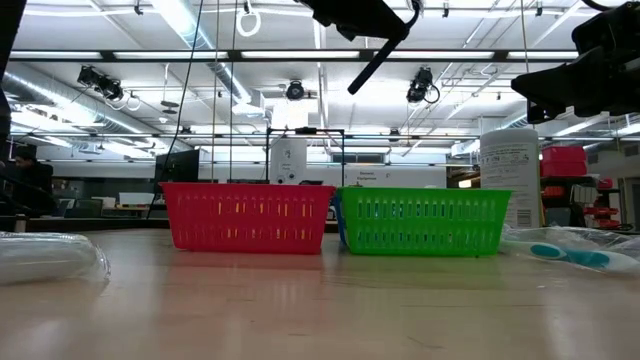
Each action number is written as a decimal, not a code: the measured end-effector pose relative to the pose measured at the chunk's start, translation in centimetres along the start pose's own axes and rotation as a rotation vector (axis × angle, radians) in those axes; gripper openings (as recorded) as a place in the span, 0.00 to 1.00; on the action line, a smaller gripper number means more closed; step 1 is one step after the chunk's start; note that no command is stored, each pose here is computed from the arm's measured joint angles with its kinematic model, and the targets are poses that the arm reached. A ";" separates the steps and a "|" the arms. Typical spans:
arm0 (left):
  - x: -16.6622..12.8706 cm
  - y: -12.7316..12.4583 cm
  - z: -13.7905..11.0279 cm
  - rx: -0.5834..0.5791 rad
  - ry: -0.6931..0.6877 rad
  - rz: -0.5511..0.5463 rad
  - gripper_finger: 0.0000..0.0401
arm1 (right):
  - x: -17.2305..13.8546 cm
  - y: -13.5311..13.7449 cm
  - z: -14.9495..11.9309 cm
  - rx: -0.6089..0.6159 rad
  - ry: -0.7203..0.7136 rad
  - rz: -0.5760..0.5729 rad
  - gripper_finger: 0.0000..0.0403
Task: Pick & Place Travel size toiletries
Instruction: Put the left shaver into the green bin
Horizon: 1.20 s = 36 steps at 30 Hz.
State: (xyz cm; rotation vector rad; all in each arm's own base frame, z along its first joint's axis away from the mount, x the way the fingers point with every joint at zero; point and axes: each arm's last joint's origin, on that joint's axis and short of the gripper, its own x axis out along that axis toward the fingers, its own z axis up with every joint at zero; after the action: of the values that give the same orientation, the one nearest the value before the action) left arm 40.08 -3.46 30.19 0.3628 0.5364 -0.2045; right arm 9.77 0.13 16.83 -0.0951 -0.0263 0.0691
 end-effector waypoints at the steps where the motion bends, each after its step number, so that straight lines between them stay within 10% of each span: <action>1: 0.0 0.1 0.0 -0.001 -0.004 0.000 0.12 | 0.0 0.0 0.0 0.000 0.000 0.000 0.10; 21: 7.2 -0.6 -4.9 -0.065 0.114 -0.148 0.12 | 0.0 0.0 0.0 0.000 0.000 0.000 0.10; 36: 7.2 0.7 -5.5 -0.022 0.112 -0.125 0.12 | 0.0 0.0 0.0 0.000 0.000 0.000 0.10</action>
State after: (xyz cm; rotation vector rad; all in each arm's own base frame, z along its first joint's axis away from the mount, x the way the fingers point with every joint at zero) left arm 43.85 -1.37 22.19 0.3203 0.6719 -0.3000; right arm 9.78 0.12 16.83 -0.0952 -0.0260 0.0687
